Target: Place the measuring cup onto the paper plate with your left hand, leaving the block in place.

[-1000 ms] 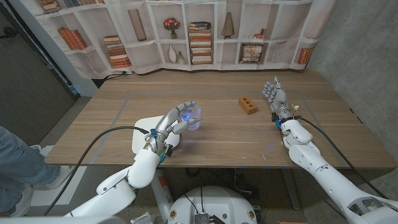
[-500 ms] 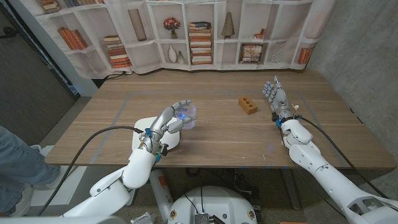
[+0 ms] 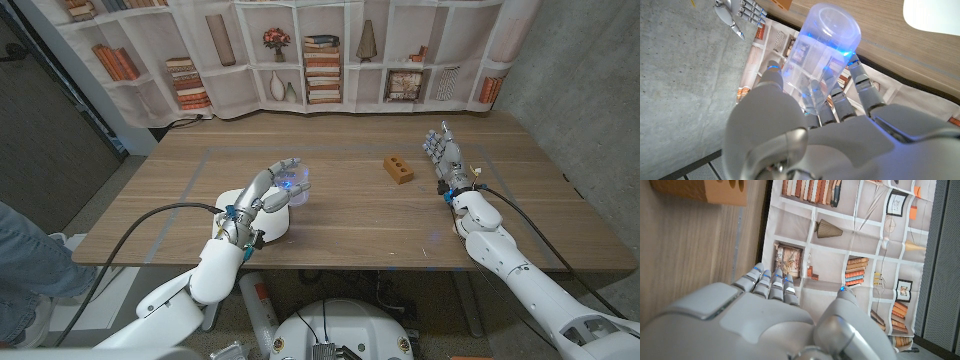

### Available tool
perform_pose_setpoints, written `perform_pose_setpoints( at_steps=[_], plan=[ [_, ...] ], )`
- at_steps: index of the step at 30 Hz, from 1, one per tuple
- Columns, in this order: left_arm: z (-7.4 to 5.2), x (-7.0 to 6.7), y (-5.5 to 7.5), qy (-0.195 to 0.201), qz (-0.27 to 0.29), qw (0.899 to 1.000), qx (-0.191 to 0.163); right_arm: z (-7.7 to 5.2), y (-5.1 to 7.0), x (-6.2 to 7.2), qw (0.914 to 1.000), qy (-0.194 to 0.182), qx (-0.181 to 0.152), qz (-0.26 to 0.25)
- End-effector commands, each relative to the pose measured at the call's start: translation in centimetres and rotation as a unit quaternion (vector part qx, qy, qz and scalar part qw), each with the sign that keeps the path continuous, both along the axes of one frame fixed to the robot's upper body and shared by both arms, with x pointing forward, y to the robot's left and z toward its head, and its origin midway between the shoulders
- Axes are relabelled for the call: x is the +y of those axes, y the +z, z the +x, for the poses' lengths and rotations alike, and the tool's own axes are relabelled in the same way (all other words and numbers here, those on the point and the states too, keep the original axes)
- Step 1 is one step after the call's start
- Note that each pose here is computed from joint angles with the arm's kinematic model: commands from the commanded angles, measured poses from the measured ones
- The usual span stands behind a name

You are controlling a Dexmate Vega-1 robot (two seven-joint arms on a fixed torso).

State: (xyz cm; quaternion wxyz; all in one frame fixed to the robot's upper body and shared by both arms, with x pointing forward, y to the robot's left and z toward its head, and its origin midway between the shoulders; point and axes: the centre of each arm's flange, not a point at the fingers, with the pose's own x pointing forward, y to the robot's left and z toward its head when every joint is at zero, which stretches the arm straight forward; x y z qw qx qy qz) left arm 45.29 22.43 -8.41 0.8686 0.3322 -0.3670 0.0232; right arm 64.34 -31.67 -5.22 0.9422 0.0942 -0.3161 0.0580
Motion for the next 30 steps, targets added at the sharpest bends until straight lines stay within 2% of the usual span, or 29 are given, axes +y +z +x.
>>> perform_pose_setpoints(
  at_steps=[1,30],
  plan=[
    [-0.5,1.2,0.3,-0.017,-0.015,1.0,0.002,0.0,0.3,0.1,1.0,-0.001,-0.003,-0.005],
    [-1.9,3.9,0.2,-0.013,-0.034,0.999,0.018,0.0,0.3,0.4,1.0,0.0,0.001,-0.006]
  ],
)
